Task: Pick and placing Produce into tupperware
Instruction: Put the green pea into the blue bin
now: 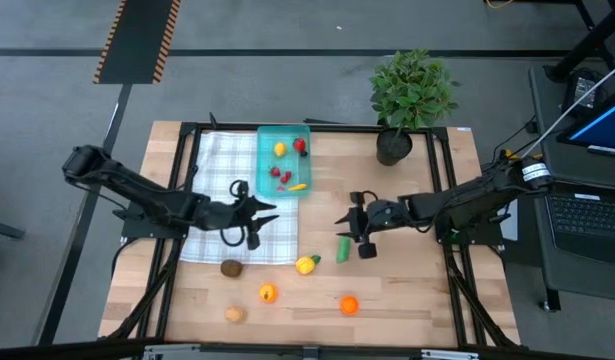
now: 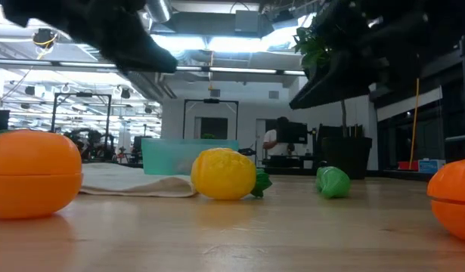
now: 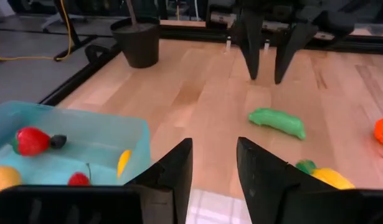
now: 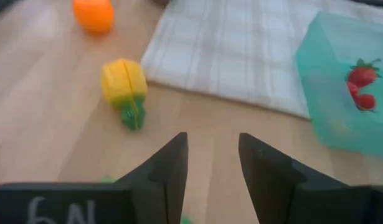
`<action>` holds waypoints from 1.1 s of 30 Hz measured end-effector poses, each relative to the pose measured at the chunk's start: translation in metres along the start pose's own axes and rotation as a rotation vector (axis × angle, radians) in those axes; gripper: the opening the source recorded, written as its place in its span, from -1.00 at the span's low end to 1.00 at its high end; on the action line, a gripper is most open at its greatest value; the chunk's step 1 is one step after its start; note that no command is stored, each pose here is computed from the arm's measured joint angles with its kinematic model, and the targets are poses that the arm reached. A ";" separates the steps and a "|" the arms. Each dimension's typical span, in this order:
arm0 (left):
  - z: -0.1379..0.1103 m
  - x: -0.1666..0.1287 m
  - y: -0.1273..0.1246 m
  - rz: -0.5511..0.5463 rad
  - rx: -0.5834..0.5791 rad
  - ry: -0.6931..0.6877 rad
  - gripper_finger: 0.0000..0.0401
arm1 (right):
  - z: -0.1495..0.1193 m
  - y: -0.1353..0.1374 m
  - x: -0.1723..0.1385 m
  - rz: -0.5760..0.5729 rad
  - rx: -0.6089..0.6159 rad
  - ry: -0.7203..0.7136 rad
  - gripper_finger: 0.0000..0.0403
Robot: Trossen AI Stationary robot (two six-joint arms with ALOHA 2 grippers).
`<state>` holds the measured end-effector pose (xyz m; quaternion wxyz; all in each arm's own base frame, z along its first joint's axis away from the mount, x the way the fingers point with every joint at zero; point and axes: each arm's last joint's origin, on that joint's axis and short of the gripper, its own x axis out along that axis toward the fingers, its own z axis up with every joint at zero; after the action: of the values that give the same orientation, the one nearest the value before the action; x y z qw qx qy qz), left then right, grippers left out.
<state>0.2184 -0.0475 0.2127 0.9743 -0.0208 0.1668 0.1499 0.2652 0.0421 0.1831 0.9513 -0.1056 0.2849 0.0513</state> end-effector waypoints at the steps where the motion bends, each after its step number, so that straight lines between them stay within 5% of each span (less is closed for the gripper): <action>1: -0.004 -0.003 -0.002 0.000 -0.011 -0.007 -0.43 | 0.005 0.002 -0.001 -0.018 -0.013 0.028 -0.28; 8: -0.018 -0.013 -0.013 0.036 -0.059 -0.030 -0.48 | 0.031 0.020 -0.009 -0.046 -0.112 0.074 -0.07; 16: -0.019 -0.021 -0.021 0.050 -0.053 -0.057 -0.54 | 0.021 0.040 -0.012 0.015 -0.392 0.172 0.26; 33: -0.018 -0.026 -0.028 0.013 -0.057 -0.082 -0.67 | -0.009 0.066 0.017 0.152 -0.835 0.316 0.29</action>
<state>0.1979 -0.0831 0.2040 0.9784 -0.0414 0.1223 0.1616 0.2648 0.1046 0.1550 0.7656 -0.4655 0.3886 0.2150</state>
